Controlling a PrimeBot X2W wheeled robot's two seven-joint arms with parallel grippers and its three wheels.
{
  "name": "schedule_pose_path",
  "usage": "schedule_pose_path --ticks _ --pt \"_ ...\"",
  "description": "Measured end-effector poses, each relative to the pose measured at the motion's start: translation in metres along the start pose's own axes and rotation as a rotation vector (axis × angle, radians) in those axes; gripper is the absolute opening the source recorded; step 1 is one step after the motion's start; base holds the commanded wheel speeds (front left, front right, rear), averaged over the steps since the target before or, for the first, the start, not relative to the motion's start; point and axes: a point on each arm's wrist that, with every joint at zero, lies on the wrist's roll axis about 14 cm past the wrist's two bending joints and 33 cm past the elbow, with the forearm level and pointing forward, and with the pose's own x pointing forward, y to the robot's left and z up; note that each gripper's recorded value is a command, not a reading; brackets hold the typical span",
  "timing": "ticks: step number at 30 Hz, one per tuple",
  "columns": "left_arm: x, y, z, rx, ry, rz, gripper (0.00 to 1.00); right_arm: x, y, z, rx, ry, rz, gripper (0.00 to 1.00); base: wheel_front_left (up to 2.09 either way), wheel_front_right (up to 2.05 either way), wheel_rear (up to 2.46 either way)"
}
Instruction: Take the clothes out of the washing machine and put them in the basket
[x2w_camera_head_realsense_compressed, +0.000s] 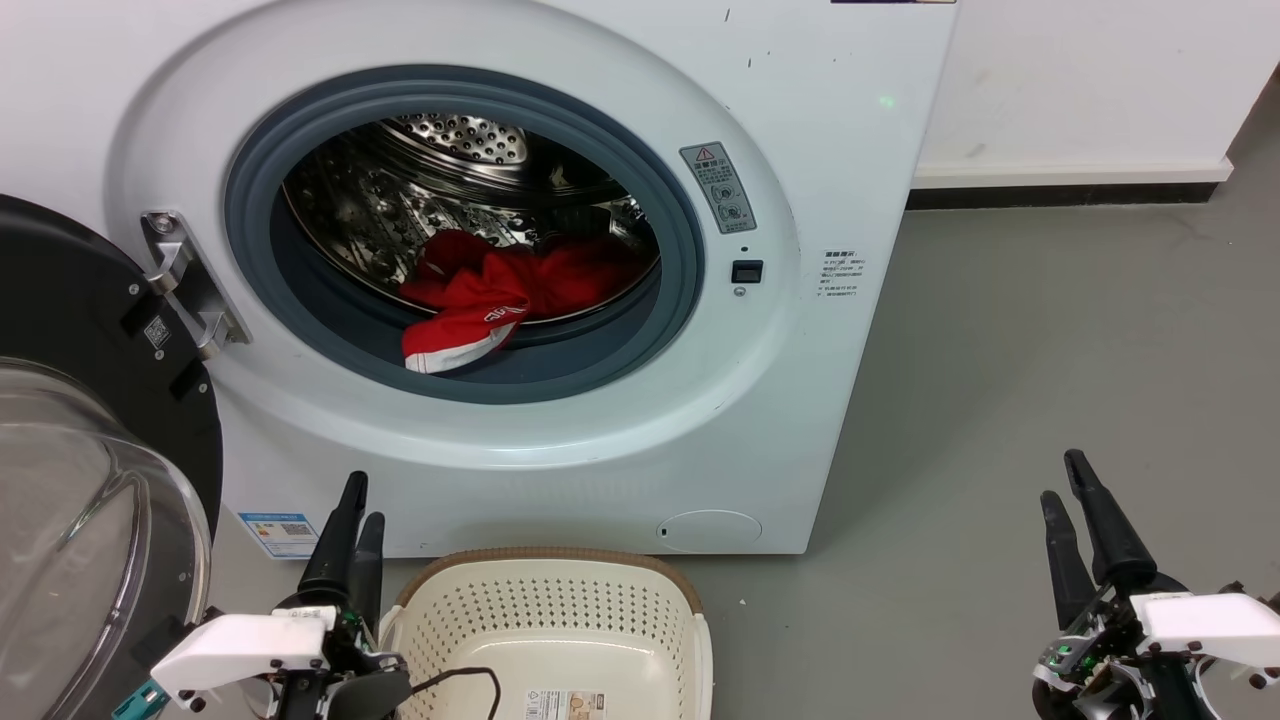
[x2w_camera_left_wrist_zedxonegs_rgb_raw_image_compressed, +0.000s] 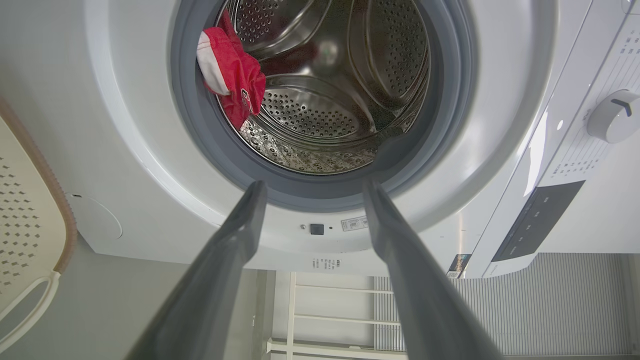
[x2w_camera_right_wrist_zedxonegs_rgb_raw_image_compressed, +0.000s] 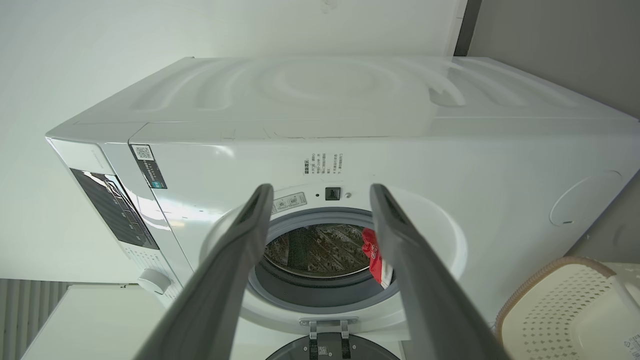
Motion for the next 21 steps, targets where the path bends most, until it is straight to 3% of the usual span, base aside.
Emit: schedule_pose_path --ticks 9,21 --pt "0.003 -0.01 -0.005 0.129 0.002 -0.028 1.0 0.001 0.004 -0.001 -0.135 -0.009 0.008 1.0 0.0 0.0 0.0" --pt "0.005 -0.026 -0.008 0.413 -0.009 -0.077 1.0 0.0 0.009 -0.007 -0.459 -0.002 0.026 1.0 0.0 0.0 0.0"
